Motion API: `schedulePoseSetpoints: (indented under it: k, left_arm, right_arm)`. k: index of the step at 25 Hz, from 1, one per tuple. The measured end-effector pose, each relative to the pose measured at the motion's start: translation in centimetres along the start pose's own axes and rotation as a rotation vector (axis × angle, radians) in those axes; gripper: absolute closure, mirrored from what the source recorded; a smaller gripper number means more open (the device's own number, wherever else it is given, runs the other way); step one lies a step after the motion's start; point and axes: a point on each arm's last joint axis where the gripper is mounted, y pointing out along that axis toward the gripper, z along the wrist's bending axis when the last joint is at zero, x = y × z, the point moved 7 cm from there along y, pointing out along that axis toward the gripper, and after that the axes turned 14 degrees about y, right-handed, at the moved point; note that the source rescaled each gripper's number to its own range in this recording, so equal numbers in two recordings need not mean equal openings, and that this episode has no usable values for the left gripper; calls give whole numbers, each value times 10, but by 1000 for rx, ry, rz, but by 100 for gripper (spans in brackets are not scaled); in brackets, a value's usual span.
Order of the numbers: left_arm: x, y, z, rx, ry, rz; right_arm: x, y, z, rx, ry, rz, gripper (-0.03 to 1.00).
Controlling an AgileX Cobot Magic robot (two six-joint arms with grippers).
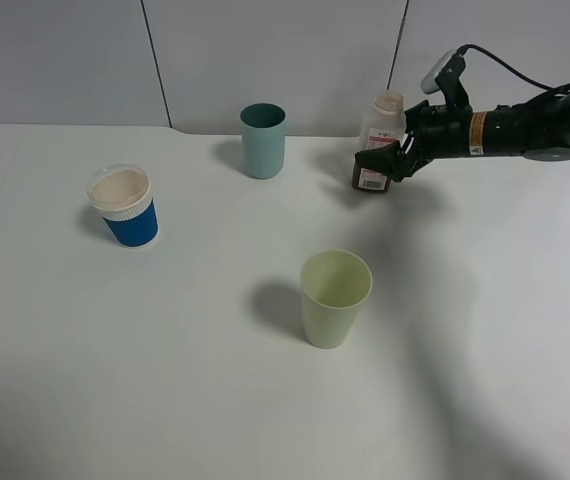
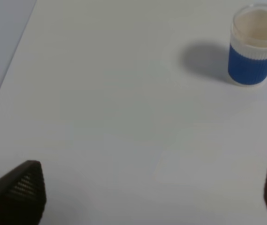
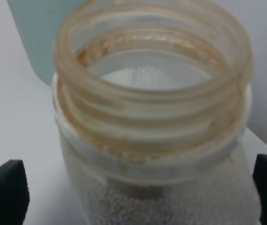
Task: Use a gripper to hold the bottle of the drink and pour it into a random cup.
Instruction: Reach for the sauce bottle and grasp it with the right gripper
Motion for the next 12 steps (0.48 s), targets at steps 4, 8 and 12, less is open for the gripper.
schedulePoseSetpoints:
  k: [4,8,12]
  left_arm:
    - [0,0,0,0,0,0]
    - [0,0,0,0,0,0]
    - [0,0,0,0,0,0]
  right_arm:
    - [-2,0,1,7,-10,10,7]
    - [-3,0,2,13,-17,18,7]
    - [-8,1,3,21,-18,31,7]
